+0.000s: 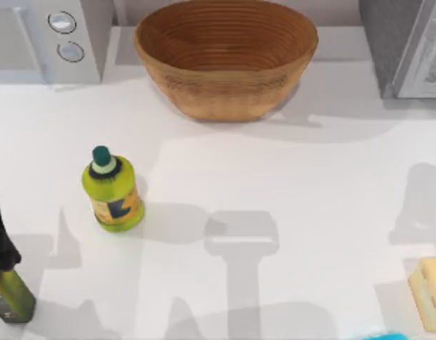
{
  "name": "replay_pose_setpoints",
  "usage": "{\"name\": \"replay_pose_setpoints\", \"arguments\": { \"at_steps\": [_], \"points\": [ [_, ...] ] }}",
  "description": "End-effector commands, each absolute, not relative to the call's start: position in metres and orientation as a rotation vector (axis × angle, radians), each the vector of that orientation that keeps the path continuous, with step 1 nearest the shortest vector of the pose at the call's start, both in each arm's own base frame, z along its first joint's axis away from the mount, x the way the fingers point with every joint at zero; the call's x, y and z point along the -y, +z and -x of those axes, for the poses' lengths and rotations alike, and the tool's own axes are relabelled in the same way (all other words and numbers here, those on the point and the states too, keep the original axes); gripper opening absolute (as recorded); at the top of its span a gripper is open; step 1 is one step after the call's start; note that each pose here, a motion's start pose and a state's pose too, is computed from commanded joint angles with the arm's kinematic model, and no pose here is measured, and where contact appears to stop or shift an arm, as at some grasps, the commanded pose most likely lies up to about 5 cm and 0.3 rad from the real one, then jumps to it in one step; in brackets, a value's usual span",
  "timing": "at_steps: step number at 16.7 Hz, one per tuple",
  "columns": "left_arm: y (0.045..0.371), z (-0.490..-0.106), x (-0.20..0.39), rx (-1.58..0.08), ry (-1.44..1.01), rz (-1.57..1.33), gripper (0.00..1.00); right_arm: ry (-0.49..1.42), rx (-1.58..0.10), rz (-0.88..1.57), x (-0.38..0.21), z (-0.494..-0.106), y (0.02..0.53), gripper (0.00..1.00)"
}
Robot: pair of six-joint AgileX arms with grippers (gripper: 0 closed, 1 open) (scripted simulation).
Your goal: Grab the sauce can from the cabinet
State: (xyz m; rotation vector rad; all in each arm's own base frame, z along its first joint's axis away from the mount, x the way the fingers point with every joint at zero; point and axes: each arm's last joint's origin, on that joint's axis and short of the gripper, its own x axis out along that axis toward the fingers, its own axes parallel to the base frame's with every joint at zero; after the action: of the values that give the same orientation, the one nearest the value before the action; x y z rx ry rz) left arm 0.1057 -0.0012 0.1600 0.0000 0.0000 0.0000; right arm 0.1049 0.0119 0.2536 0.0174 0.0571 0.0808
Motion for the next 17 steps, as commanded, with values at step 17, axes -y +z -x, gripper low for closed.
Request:
{"name": "replay_pose_setpoints", "arguments": {
  "at_steps": [17],
  "points": [
    [0.16, -0.106, 0.001, 0.0, 0.0, 0.0, 1.0, 0.034, 0.001, -0.001, -0.003, -0.109, 0.164, 0.0]
  ]
}}
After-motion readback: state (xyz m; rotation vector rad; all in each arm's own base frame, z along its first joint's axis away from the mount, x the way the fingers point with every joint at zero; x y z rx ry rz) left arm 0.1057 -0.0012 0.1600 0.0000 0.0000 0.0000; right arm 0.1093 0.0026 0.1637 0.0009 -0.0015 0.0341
